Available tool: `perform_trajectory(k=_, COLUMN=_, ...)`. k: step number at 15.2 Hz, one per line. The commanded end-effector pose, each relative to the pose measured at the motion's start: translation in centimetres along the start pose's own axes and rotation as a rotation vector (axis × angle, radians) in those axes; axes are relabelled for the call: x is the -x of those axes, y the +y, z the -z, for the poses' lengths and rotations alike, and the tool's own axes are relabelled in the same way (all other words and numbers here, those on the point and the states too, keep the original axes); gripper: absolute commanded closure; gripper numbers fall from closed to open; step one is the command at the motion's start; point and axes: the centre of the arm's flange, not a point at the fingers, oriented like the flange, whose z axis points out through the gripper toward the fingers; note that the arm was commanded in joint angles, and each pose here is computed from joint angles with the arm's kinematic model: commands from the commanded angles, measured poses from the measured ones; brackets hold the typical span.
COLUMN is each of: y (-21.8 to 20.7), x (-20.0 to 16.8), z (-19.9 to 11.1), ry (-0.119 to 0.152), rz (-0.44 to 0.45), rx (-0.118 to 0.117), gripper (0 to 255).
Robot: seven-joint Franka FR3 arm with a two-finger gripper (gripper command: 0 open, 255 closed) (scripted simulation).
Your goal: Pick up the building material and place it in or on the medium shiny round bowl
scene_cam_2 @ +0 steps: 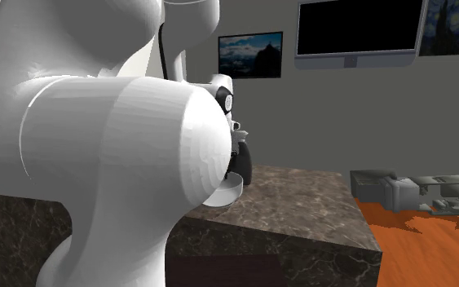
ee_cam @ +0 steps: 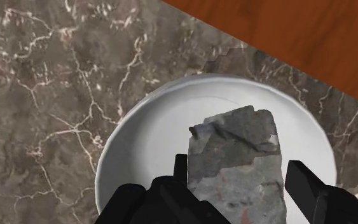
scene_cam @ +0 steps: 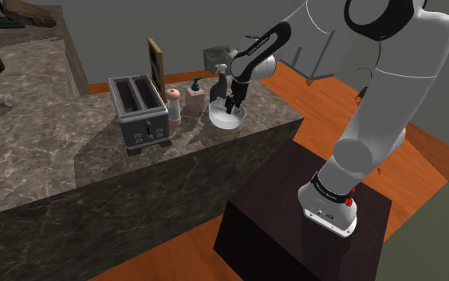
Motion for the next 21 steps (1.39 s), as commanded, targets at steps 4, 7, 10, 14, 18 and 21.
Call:
perform_trajectory(k=4, y=0.2, x=0.1, z=-1.6, ry=0.0, rz=0.0, rx=0.0, gripper=255)
perform_trajectory(k=7, y=0.2, x=0.1, z=-1.6, ry=0.0, rz=0.0, rx=0.0, gripper=255)
perform_trajectory(k=10, y=0.2, x=0.1, z=-1.6, ry=0.0, rz=0.0, rx=0.0, gripper=255)
perform_trajectory(k=14, y=0.2, x=0.1, z=-1.6, ry=0.0, rz=0.0, rx=0.0, gripper=0)
perform_trajectory(k=18, y=0.2, x=0.1, z=1.0, ry=0.0, rz=0.0, rx=0.0, gripper=0)
perform_trajectory(k=21, y=0.2, x=0.1, z=3.4, ry=0.0, rz=0.0, rx=0.0, gripper=0)
